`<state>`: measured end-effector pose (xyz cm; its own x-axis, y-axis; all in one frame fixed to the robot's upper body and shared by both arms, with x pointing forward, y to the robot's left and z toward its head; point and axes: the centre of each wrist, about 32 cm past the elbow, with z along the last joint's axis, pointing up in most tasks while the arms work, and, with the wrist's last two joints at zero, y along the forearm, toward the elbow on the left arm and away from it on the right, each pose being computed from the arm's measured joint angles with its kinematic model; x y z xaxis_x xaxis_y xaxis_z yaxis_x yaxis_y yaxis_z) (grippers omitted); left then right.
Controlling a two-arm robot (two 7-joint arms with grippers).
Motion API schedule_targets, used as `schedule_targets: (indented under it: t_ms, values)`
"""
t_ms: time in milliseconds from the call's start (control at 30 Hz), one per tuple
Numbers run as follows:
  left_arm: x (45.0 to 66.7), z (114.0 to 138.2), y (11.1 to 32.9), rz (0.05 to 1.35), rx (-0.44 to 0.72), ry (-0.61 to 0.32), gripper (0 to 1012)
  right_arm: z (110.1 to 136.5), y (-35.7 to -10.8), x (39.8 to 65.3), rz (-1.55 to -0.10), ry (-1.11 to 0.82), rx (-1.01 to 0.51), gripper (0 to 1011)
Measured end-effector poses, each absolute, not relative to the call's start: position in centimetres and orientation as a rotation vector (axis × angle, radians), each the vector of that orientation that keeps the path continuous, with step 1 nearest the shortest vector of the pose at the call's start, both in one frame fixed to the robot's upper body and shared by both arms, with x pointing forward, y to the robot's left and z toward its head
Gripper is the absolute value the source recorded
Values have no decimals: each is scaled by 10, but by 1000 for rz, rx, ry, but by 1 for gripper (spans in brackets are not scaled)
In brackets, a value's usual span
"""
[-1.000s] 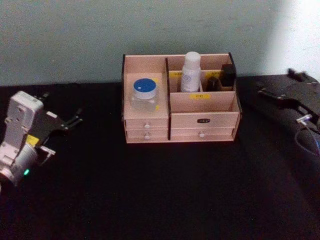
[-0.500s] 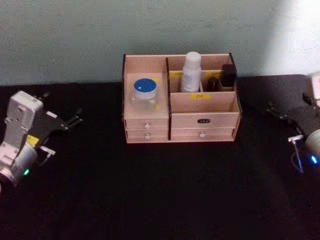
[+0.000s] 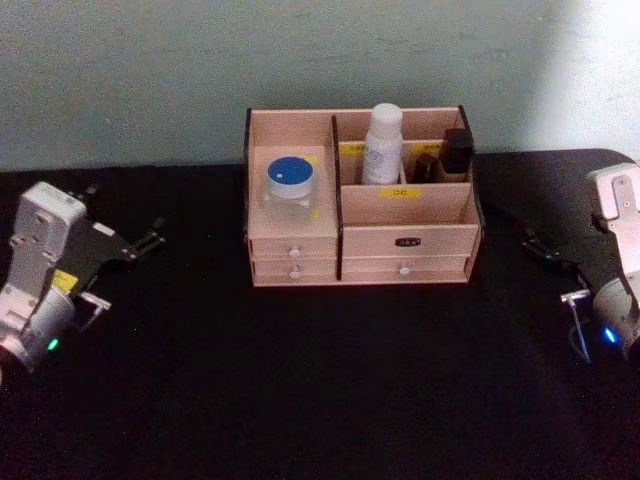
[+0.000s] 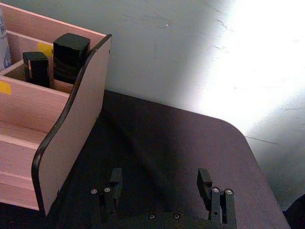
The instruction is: Pick up the facial cleanser and watermelon frost from the table and place them into the tiered storage box.
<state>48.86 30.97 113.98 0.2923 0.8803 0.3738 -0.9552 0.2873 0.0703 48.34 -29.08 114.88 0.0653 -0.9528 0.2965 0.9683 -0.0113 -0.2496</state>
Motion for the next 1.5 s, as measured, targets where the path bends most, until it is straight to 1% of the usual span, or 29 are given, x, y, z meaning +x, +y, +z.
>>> schedule_targets:
  t_ms: [1500]
  values:
    - [489,1140,310,1248,304,-285,1001,1150,-291,483,-1520,-51,-435,1002]
